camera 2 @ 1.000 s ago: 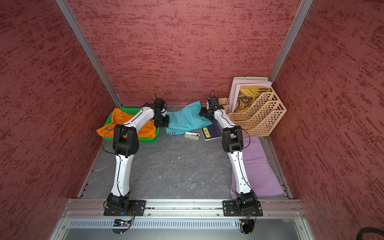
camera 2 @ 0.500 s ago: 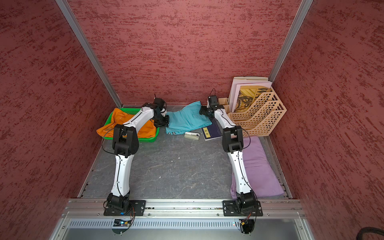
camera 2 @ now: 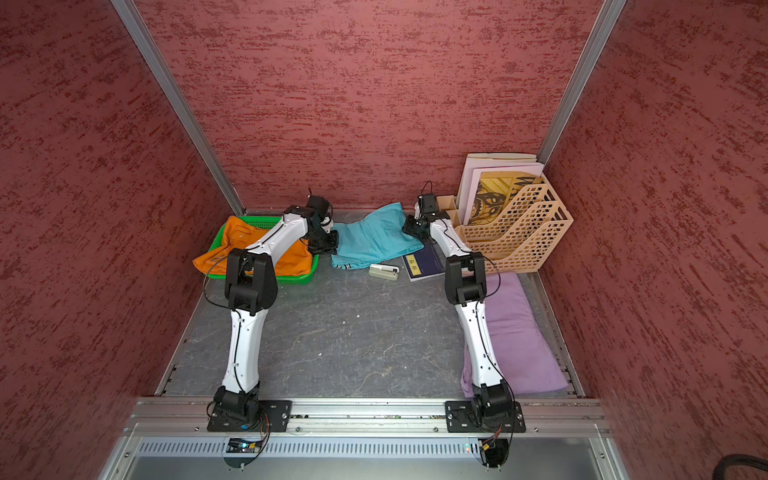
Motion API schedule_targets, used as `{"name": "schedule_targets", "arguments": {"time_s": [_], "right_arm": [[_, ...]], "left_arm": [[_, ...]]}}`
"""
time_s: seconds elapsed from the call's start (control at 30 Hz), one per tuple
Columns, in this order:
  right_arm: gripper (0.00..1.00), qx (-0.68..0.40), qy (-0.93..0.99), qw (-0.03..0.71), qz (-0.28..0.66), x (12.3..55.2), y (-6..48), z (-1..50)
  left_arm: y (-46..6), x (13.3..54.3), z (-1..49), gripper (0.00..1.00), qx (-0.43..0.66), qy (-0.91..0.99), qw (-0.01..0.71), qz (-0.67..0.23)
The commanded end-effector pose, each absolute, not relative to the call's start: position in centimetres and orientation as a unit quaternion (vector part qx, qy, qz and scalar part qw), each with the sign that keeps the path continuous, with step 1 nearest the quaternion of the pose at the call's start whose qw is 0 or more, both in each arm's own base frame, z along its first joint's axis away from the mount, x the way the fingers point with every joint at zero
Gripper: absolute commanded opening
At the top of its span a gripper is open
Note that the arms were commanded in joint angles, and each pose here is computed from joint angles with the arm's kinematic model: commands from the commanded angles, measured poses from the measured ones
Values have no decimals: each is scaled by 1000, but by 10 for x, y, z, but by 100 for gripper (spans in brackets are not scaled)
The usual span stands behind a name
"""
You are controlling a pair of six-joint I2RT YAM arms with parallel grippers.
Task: Put the folded long pants in the basket
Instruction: Pick up the long pant at the center of the board, then adjust the basket at the center of the board.
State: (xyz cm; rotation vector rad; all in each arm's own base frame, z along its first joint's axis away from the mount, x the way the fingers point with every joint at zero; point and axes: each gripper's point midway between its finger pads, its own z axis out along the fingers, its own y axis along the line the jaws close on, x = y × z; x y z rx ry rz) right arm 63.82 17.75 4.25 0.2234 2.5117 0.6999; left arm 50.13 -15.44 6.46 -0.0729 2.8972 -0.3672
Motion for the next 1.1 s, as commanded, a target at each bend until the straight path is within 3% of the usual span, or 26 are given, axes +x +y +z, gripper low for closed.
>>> {"name": "schedule_targets", "arguments": {"time_s": [0.0,0.07,0.57,0.87,1.07], "right_arm": [[7,79,924,246,282,634,188,46],[0,76,918,260,290,637,190,61],[0,73,875,356,321,616,185,222],[0,74,844,349,400,566,231,273],[0,56,818,369,437,533,293,307]], "left_arm": [[-141,504,74,0,-31,984,123,-123],[-143,506,77,0,-30,983,129,-125],[-154,508,205,0,-29,955,223,-194],[-83,494,266,0,-74,939,261,-210],[-20,486,284,0,-107,931,287,-198]]}}
